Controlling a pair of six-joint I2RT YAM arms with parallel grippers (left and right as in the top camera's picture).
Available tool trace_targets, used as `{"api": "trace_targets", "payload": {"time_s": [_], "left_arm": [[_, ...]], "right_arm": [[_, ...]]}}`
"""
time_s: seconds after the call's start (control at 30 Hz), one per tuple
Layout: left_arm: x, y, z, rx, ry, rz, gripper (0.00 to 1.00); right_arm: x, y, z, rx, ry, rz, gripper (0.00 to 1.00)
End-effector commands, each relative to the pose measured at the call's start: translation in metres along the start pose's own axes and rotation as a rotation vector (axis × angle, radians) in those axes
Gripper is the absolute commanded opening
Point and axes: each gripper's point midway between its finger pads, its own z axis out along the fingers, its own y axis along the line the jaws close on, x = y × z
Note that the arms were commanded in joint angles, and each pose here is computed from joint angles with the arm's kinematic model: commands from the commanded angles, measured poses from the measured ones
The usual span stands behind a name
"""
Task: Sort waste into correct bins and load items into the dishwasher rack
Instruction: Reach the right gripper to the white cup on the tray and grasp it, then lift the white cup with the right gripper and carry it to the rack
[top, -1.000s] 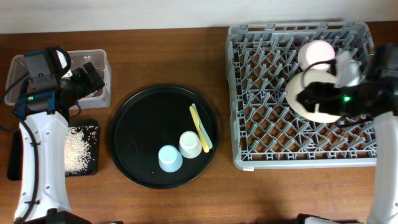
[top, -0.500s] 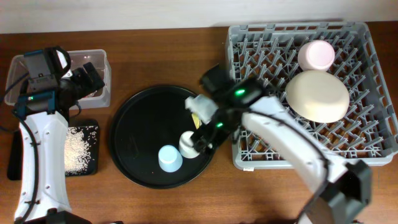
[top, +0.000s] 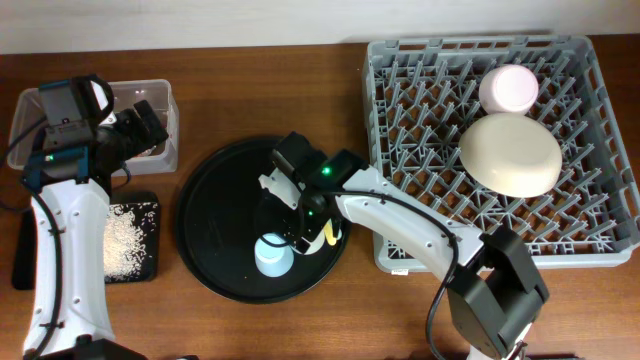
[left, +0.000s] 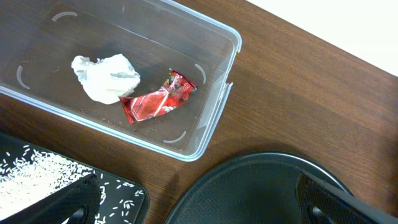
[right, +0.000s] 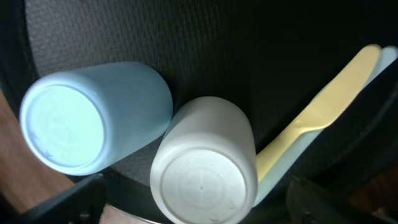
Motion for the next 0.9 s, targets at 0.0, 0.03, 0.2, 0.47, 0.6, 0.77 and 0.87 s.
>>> {"api": "trace_targets", "payload": {"time_s": [0.0, 0.03, 0.2, 0.47, 0.6, 0.77, 0.87], "left_arm": [[-0.006, 0.000, -0.004, 0.003, -0.019, -0.001, 0.99], [-0.006, 0.000, -0.004, 0.003, -0.019, -0.001, 0.99], [-0.006, 0.000, -0.004, 0.003, -0.019, -0.001, 0.99], [-0.006, 0.000, -0.004, 0.003, -0.019, -0.001, 0.99], [-0.006, 0.000, -0.004, 0.003, -0.019, -0.001, 0.99], [-0.006, 0.000, -0.004, 0.003, -0.019, -0.001, 0.99], [-0.006, 0.000, -0.004, 0.003, -0.019, -0.001, 0.99]], "right_arm": [[0.011, 0.000, 0.012, 0.003, 0.028, 0.007, 0.93], [0.014, 0.000, 0.016, 0.003, 0.031, 0.008, 0.93], [0.012, -0.003, 0.030, 0.010, -0.007, 0.002, 0.94], [0.017, -0.003, 0.040, 0.010, -0.010, 0.001, 0.88], [0.017, -0.003, 0.040, 0.010, -0.010, 0.001, 0.77], [0.017, -0.003, 0.040, 0.009, -0.010, 0.001, 0.64], [0.011, -0.002, 0.032, 0.005, -0.018, 0.001, 0.52]]}}
